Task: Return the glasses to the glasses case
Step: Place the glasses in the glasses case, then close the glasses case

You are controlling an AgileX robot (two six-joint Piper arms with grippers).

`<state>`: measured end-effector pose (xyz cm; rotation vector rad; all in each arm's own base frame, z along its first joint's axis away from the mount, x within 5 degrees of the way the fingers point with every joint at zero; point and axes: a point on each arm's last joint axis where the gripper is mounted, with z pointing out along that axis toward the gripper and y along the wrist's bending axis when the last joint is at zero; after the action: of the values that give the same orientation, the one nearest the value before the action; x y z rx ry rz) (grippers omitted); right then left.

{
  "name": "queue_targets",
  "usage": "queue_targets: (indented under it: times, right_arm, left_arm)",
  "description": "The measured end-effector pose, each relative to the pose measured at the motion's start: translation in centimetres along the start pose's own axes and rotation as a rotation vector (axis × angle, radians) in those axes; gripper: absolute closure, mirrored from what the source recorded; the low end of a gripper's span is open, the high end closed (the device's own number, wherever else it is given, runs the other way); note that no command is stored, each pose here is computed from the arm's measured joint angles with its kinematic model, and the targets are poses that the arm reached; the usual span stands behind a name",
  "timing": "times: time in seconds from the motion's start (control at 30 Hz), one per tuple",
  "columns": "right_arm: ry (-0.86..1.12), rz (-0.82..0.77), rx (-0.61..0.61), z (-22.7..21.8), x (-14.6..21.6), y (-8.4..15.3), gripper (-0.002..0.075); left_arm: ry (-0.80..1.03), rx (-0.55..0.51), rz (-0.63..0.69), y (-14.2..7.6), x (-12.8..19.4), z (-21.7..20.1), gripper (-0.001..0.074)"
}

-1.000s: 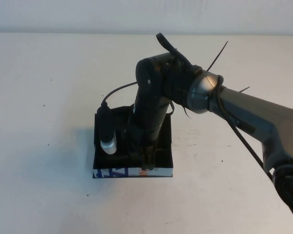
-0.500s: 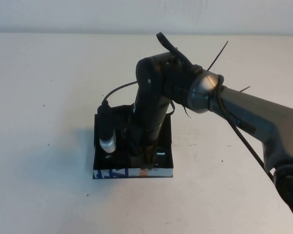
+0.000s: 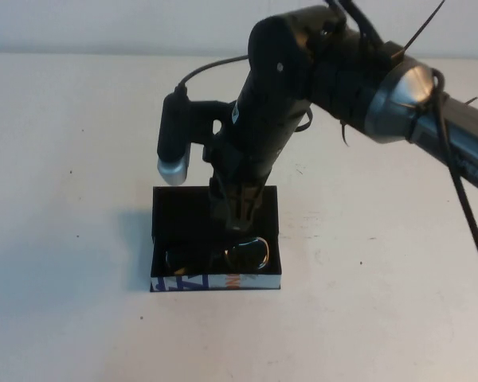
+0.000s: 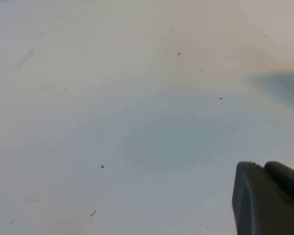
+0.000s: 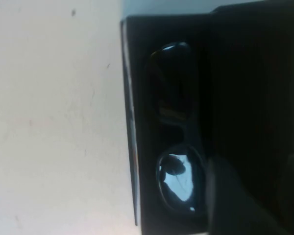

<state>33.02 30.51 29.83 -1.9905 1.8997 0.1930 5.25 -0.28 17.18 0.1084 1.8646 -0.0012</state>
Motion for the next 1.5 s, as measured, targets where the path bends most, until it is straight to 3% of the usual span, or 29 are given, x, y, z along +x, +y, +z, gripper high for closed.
queue_targets:
  times: [0.17, 0.27, 0.83, 0.9, 1.07, 1.2, 1.37, 1.5]
  right_arm:
    - [-0.038, 0.106, 0.045, -3.2, -0.2, 0.4, 0.0672]
    - [-0.047, 0.144, 0.054, -3.9, -0.2, 0.5, 0.0720]
    - [-0.039, 0.186, 0.057, -4.0, 0.1, 0.3, 0.0737]
    - [-0.039, 0.216, 0.056, -4.0, 0.3, 0.1, 0.0737]
    - [-0.036, 0.320, 0.069, -4.3, 1.5, -0.8, 0.0737]
    - [-0.035, 0.366, 0.074, -4.4, 1.9, -1.2, 0.0737]
    - [-0.074, 0.504, 0.111, -4.6, 2.2, -1.9, 0.0737]
    - [-0.105, 0.599, 0.131, -4.7, 2.3, -2.4, 0.0737]
  left_arm:
    - [0.000, 0.000, 0.000, 0.0, 0.0, 0.0, 0.0736]
    - [0.000, 0.000, 0.000, 0.0, 0.0, 0.0, 0.0736]
    - [-0.044, -0.014, 0.026, 0.1, -0.4, 0.0, 0.0736]
    - [-0.108, 0.001, -0.056, 0.0, -1.0, -0.1, 0.0736]
    - [-0.258, 0.091, -0.528, -0.2, -2.4, -0.3, 0.0736]
    - [-0.326, 0.108, -0.631, 0.0, -3.0, -0.5, 0.0736]
    - [-0.132, 0.165, -0.633, -0.8, -4.4, -0.8, 0.0736]
    - [0.095, 0.226, -0.510, -1.7, -6.8, 0.3, 0.0736]
